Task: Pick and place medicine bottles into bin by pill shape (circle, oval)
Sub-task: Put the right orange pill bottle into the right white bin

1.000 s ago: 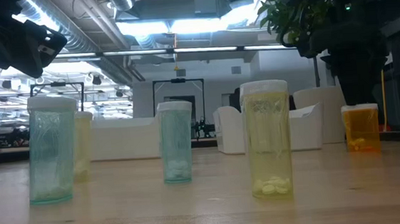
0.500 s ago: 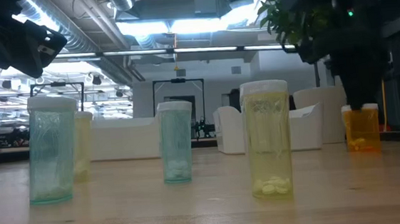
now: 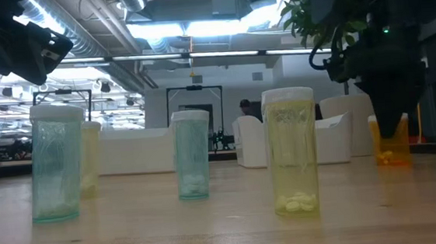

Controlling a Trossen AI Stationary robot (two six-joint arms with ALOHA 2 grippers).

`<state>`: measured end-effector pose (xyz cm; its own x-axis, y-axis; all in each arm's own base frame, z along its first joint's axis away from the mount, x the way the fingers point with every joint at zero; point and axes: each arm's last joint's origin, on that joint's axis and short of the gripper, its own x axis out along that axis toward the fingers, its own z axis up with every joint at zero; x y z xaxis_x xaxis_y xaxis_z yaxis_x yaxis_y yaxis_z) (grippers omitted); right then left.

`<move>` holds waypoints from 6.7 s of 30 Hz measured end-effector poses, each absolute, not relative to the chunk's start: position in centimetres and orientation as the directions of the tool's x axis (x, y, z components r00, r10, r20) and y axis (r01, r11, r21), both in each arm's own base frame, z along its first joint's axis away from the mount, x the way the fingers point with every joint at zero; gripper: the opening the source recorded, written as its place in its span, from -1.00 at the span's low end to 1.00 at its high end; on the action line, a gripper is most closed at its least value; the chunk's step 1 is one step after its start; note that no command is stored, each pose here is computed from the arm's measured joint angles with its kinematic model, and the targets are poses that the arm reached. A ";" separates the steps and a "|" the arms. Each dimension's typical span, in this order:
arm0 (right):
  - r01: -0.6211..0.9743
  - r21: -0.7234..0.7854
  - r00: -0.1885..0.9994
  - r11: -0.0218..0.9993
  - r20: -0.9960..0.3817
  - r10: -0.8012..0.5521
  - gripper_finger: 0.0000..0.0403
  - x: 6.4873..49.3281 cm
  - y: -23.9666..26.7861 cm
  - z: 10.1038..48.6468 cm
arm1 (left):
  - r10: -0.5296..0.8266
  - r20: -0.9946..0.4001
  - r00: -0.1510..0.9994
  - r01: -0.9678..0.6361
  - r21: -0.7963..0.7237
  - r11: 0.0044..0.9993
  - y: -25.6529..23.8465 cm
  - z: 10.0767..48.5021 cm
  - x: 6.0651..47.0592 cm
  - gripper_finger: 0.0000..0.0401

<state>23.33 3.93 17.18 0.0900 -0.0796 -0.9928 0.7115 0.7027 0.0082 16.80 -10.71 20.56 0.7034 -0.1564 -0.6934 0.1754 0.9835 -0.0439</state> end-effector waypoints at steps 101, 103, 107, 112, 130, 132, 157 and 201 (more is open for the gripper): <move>0.644 0.003 -0.014 0.765 -1.000 0.016 0.22 29.9 9.5 27.3 | -0.157 -0.692 0.704 0.179 -0.042 0.983 -10.7 20.6 16.8 -0.30; 0.640 0.004 -0.014 0.768 -1.000 0.016 0.22 29.2 11.7 27.3 | -0.158 -0.692 0.704 0.179 -0.042 0.983 -10.7 20.6 16.8 -0.30; 0.684 0.003 -0.014 0.729 -1.000 0.017 0.22 27.3 15.6 27.3 | -0.157 -0.692 0.704 0.176 -0.045 0.983 -10.7 20.6 16.8 -0.30; 0.755 0.052 0.072 0.654 -0.997 -0.003 0.22 25.1 19.9 27.3 | -0.160 -0.688 0.708 0.175 -0.049 0.983 -10.7 20.6 16.9 -0.30; 0.781 0.152 0.162 0.606 -0.986 0.039 0.22 20.1 25.8 27.4 | -0.182 -0.663 0.726 0.169 -0.084 0.982 -10.9 20.9 17.0 -0.30; 0.782 0.150 0.161 0.605 -0.986 0.038 0.22 20.2 25.9 27.3 | -0.179 -0.663 0.727 0.168 -0.081 0.982 -10.9 20.9 17.0 -0.30; 0.791 0.070 0.115 0.608 -0.993 -0.036 0.22 21.3 26.3 25.0 | -0.175 -0.667 0.725 0.167 -0.076 0.983 -10.9 20.8 17.0 -0.30; 0.891 -0.113 -0.087 0.440 -0.993 -0.078 0.22 23.9 25.9 20.7 | -0.175 -0.667 0.724 0.167 -0.076 0.983 -10.9 20.8 17.0 -0.30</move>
